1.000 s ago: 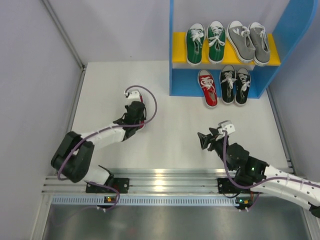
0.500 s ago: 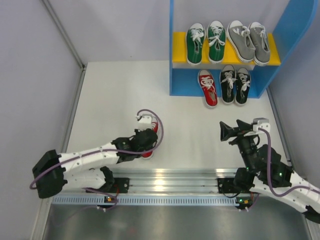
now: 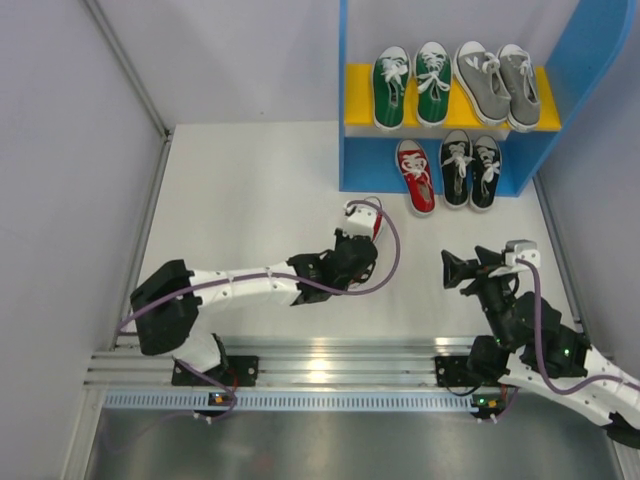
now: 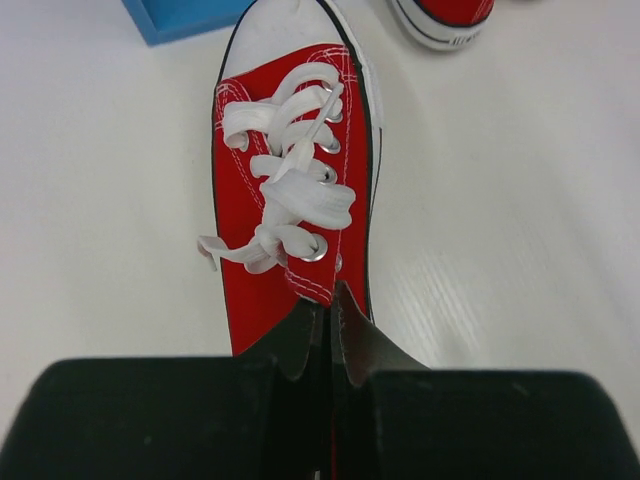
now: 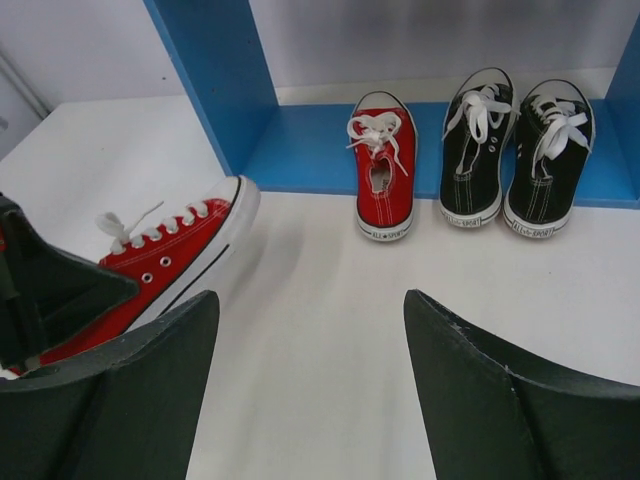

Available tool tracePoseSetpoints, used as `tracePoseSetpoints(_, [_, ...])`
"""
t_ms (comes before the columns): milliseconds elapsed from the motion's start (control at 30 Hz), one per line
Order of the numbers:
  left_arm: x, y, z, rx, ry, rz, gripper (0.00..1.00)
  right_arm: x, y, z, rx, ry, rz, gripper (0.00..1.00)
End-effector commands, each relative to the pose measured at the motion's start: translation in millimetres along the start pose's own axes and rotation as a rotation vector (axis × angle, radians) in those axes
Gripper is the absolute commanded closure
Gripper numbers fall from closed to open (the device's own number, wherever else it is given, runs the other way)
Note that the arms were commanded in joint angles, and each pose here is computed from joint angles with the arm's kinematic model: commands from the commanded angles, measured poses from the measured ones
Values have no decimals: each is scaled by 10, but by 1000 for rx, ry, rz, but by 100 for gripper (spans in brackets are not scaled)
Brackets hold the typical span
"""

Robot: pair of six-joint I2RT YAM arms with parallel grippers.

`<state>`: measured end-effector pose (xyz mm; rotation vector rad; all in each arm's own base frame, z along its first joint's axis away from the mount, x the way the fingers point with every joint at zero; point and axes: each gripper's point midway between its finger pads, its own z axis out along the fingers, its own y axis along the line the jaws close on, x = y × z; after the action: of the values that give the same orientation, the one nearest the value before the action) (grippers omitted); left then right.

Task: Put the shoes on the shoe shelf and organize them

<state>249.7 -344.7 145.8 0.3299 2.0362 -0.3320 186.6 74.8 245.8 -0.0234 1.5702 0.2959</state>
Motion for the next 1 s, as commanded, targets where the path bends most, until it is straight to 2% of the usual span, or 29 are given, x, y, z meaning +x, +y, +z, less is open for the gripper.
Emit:
tracePoseSetpoints(0, [-686, -116, 155, -37, -232, -33, 100, -52, 9, -33, -21, -7, 26, 26])
tracePoseSetpoints(67, [-857, -56, 313, -66, -269, -47, 100, -50, 22, -28, -25, -3, 18, 26])
tracePoseSetpoints(100, [-775, -39, 466, -84, -251, -34, 100, -43, 37, -26, -32, 0, 14, 25])
tracePoseSetpoints(133, [-946, 17, 572, -94, -276, -56, 100, -59, 43, -28, -35, -1, 15, 25])
tracePoseSetpoints(200, [-890, 45, 820, -112, -259, -32, 100, -55, 59, -27, -42, 5, 9, 25])
tracePoseSetpoints(233, [-1069, 50, 899, -121, -283, -35, 100, -63, 62, -30, -46, 3, 10, 26])
tracePoseSetpoints(267, [-963, 57, 1082, -137, -260, -9, 100, -60, 61, -30, -45, 4, 10, 26])
tracePoseSetpoints(300, [-1165, 75, 1148, -155, -293, -11, 100, -58, 70, -28, -48, 6, 9, 25])
tracePoseSetpoints(367, [-1156, 85, 1357, -170, -288, 2, 100, -58, 78, -32, -54, 6, 12, 25])
tracePoseSetpoints(400, [-1328, 50, 1393, -162, -315, -15, 100, -64, 82, -31, -56, 5, 13, 26])
tracePoseSetpoints(467, [-1333, 152, 1596, -183, -310, -2, 100, -56, 85, -31, -57, 8, 9, 26])
tracePoseSetpoints(533, [-1544, 189, 1694, -191, -340, 1, 100, -57, 87, -31, -57, 9, 14, 26])
tracePoseSetpoints(567, [-1471, 211, 1820, -198, -324, 15, 100, -58, 82, -31, -54, 9, 16, 26])
tracePoseSetpoints(600, [-1618, 263, 1860, -207, -343, 10, 100, -55, 86, -30, -55, 10, 15, 25])
tracePoseSetpoints(667, [-1558, 294, 2028, -213, -329, 19, 100, -48, 91, -26, -55, 13, 13, 26])
tracePoseSetpoints(733, [-1700, 362, 2112, -223, -349, 9, 100, -44, 98, -22, -56, 16, 9, 26])
tracePoseSetpoints(767, [-1592, 387, 2239, -232, -327, 23, 100, -46, 97, -22, -54, 17, 11, 26])
tracePoseSetpoints(800, [-1749, 405, 2264, -233, -351, 15, 100, -40, 105, -22, -57, 19, 13, 26])
tracePoseSetpoints(967, [-1604, 543, 2580, -255, -304, 37, 100, -22, 124, -15, -59, 31, 9, 26])
